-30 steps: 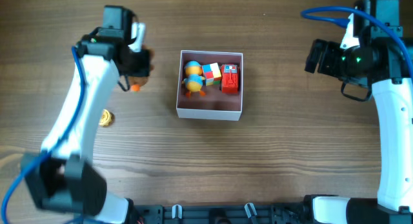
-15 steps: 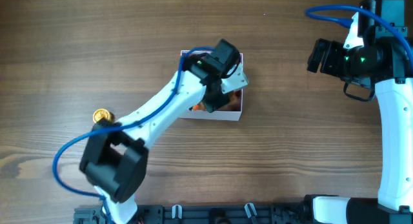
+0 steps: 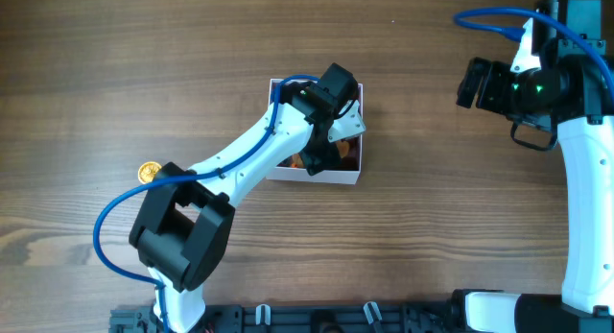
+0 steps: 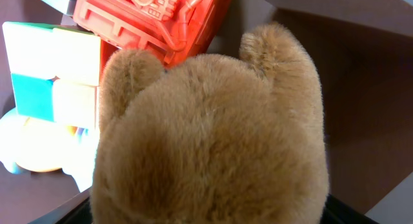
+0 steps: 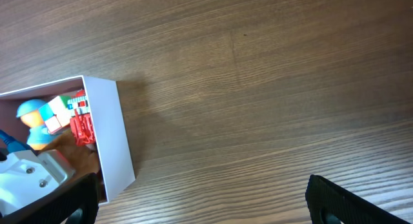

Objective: Pack container
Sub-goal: 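Carry the bear into the box and open the left gripper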

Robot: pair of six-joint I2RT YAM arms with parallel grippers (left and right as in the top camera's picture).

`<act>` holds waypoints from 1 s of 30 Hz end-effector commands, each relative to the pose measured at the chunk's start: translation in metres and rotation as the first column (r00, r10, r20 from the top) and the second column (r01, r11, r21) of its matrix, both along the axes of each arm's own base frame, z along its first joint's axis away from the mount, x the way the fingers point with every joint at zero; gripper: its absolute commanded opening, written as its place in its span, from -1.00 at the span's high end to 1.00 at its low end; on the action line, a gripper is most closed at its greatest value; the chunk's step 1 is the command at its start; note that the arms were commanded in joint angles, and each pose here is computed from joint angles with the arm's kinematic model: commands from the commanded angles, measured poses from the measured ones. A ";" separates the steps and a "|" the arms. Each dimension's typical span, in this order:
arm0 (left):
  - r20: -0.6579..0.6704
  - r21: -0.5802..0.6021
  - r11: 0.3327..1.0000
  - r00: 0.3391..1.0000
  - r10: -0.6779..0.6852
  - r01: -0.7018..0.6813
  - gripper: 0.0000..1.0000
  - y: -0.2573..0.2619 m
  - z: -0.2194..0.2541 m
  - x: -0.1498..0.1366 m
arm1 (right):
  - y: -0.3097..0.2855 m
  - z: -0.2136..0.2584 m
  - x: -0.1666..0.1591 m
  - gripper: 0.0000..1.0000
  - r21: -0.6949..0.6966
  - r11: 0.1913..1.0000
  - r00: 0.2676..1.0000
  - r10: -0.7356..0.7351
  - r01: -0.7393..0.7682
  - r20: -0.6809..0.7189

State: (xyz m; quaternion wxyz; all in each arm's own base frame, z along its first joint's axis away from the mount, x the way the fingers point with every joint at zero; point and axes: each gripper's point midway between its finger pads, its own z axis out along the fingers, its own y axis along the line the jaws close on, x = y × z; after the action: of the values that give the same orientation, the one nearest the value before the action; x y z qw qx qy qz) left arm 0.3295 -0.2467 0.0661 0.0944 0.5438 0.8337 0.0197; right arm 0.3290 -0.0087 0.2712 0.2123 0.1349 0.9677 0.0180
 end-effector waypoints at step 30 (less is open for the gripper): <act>0.017 -0.164 0.974 0.987 0.159 -0.154 0.92 -0.019 0.033 0.003 | 0.001 -0.006 0.000 -1.00 0.001 1.000 0.999 0.028 -0.028 -0.017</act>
State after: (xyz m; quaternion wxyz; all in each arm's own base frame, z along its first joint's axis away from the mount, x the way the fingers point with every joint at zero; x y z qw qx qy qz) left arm 0.3354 -0.2575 0.1136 0.1667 0.4729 0.8651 -0.0138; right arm 0.3289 -0.0087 0.2689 0.2101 0.1261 0.9694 0.0157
